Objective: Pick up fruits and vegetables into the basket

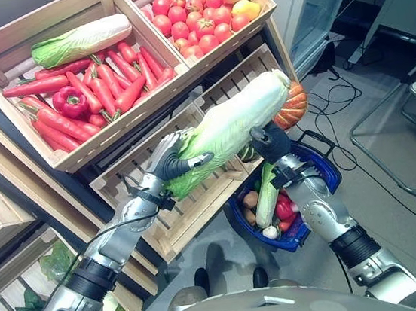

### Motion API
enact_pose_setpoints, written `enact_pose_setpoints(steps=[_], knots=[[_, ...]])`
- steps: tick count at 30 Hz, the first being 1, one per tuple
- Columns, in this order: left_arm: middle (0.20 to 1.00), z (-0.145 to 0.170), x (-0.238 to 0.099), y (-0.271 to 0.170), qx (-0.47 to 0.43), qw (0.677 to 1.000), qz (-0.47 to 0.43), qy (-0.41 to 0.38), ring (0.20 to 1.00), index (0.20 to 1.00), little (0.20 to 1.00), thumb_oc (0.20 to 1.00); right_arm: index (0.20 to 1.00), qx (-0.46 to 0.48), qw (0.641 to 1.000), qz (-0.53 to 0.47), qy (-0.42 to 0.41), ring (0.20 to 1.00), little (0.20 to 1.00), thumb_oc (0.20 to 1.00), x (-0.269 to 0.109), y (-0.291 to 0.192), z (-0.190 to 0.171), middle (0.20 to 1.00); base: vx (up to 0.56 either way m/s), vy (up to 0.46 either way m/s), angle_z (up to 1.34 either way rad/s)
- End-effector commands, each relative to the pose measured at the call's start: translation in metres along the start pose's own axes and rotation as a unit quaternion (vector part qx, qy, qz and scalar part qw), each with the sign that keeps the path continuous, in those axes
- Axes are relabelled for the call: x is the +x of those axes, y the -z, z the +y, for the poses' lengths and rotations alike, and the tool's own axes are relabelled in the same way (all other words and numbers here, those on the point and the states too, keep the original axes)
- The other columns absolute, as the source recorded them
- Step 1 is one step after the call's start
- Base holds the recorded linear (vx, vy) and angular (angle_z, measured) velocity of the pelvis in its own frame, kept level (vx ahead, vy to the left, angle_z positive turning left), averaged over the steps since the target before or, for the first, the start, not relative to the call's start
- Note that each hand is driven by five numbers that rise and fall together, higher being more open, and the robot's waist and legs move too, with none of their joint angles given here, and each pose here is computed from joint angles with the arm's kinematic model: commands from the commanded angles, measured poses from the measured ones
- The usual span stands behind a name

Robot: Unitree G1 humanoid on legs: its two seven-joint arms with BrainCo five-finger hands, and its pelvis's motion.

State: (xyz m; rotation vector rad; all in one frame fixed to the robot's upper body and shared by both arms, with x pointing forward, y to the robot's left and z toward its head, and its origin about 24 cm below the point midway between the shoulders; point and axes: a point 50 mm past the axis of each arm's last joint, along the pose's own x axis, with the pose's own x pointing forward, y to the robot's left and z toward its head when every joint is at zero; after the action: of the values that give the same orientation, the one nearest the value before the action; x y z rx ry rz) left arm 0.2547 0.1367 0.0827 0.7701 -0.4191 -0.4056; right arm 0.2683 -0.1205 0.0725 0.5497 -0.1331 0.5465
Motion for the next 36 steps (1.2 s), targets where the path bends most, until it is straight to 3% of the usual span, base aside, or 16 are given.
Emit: enact_pose_setpoints(steps=[1,10,19,20,22,23,36], knots=[[0.200,0.001,0.010,-0.021,0.008,0.997,-0.073,0.030,0.200,0.200,0.200,0.200,0.200,0.032,0.994,-0.075,-0.075,0.200,0.200,0.200,0.018,-0.022,0.027,0.200,0.00,0.000,0.00],[0.200,-0.001,0.010,-0.021,-0.013,0.996,-0.065,0.052,0.200,0.200,0.200,0.200,0.200,0.076,0.990,-0.059,-0.105,0.200,0.200,0.200,0.019,-0.015,0.035,0.200,0.00,0.000,0.00],[0.200,0.001,0.008,-0.002,-0.010,0.999,0.005,0.042,0.200,0.200,0.200,0.200,0.200,0.063,0.994,-0.066,-0.058,0.200,0.200,0.200,0.017,-0.015,0.024,0.200,-0.01,0.000,0.00],[0.250,0.002,0.008,0.001,-0.007,0.999,0.012,0.033,0.250,0.250,0.250,0.250,0.200,0.059,0.995,-0.068,-0.045,0.200,0.200,0.200,0.017,-0.015,0.022,0.200,0.00,0.000,0.00],[0.793,0.004,0.006,0.005,-0.001,0.999,0.024,0.021,0.793,0.793,0.793,0.793,0.200,0.056,0.996,-0.073,-0.021,0.200,0.200,0.200,0.015,-0.015,0.016,0.200,0.00,0.000,0.00],[1.000,0.006,0.004,0.008,0.002,0.999,0.034,0.011,1.000,1.000,1.000,1.000,0.200,0.054,0.996,-0.075,-0.004,0.200,0.200,0.200,0.013,-0.016,0.011,0.200,0.00,0.000,0.00],[1.000,0.049,-0.028,0.048,0.035,0.967,0.153,-0.199,1.000,1.000,1.000,1.000,0.200,-0.002,0.954,-0.125,0.274,0.200,0.200,0.200,-0.037,-0.016,-0.063,0.200,-0.02,-0.014,-0.06]])
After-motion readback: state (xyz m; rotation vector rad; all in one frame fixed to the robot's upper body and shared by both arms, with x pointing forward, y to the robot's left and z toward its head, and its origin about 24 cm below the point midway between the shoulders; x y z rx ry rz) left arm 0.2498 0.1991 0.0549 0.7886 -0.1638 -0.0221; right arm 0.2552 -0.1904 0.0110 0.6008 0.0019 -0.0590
